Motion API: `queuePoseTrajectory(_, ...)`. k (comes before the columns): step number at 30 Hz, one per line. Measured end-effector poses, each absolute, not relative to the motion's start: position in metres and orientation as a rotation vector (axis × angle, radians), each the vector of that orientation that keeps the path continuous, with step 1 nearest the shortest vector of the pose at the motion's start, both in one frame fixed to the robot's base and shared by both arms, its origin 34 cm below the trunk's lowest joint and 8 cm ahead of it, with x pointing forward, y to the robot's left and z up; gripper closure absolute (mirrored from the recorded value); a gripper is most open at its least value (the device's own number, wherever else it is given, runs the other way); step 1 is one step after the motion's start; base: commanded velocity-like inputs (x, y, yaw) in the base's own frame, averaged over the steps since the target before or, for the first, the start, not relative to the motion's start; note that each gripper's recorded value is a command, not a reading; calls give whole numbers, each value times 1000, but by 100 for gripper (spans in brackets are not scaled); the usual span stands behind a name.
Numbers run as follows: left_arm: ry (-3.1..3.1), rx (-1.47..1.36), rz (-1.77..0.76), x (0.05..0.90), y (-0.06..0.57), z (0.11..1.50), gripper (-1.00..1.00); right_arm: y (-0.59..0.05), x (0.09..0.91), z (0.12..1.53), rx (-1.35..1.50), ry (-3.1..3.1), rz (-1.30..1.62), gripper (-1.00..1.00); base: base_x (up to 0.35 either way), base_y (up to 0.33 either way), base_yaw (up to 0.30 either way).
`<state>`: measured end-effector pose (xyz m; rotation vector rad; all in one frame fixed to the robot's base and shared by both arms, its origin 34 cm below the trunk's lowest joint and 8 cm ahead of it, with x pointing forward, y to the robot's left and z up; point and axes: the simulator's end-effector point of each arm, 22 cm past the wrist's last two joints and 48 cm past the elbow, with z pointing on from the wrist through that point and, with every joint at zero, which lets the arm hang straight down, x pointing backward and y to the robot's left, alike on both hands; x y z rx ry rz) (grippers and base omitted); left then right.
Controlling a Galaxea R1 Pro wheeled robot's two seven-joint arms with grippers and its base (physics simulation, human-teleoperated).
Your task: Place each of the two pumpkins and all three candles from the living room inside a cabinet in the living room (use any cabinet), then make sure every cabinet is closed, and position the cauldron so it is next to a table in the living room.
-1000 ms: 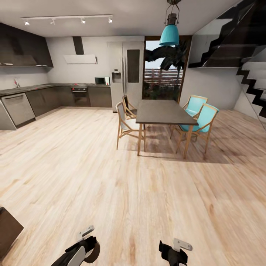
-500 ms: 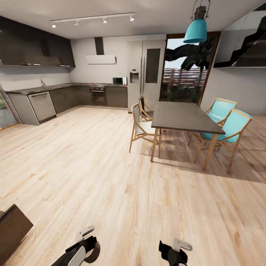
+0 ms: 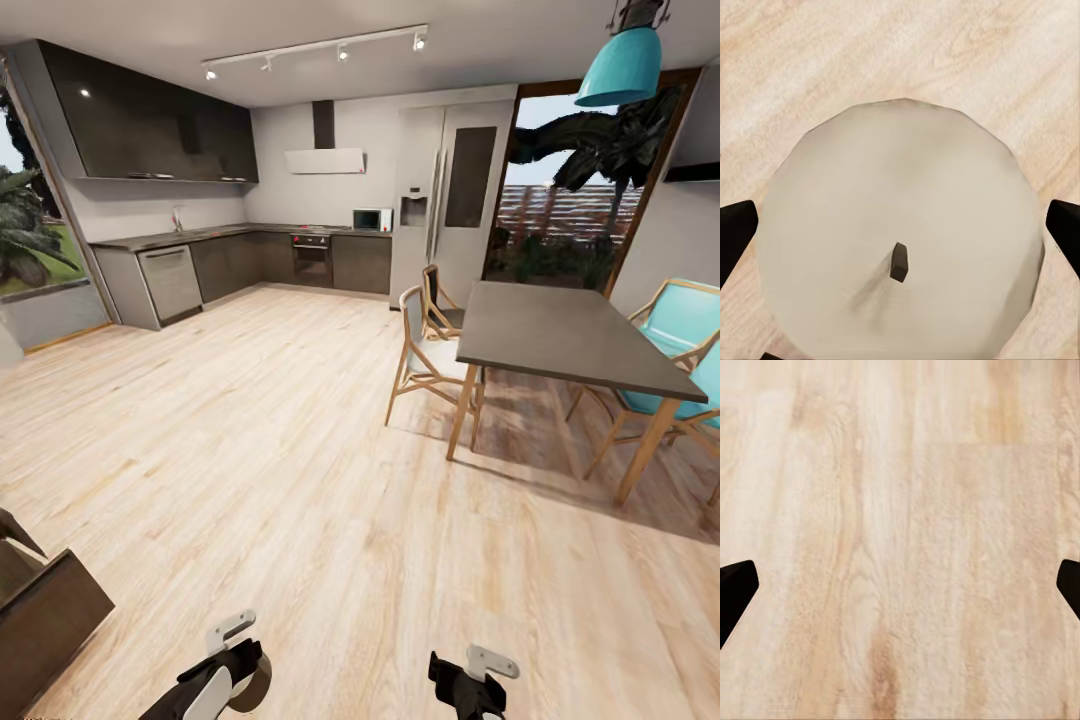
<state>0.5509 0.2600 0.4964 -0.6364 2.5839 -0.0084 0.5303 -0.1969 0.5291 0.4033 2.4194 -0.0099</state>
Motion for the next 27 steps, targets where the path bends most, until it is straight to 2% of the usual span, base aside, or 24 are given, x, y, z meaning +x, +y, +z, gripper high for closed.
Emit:
queuePoseTrajectory(11, 2582, -635, -6, 551, 261, 496, 100, -196, 531, 530, 395, 2418, -12, -100, 268, -79, 289)
queuePoseTrajectory(27, 2551, -648, -2, 557, 263, 507, 100, -197, 531, 536, 395, 2419, -13, -100, 16, -2, 290)
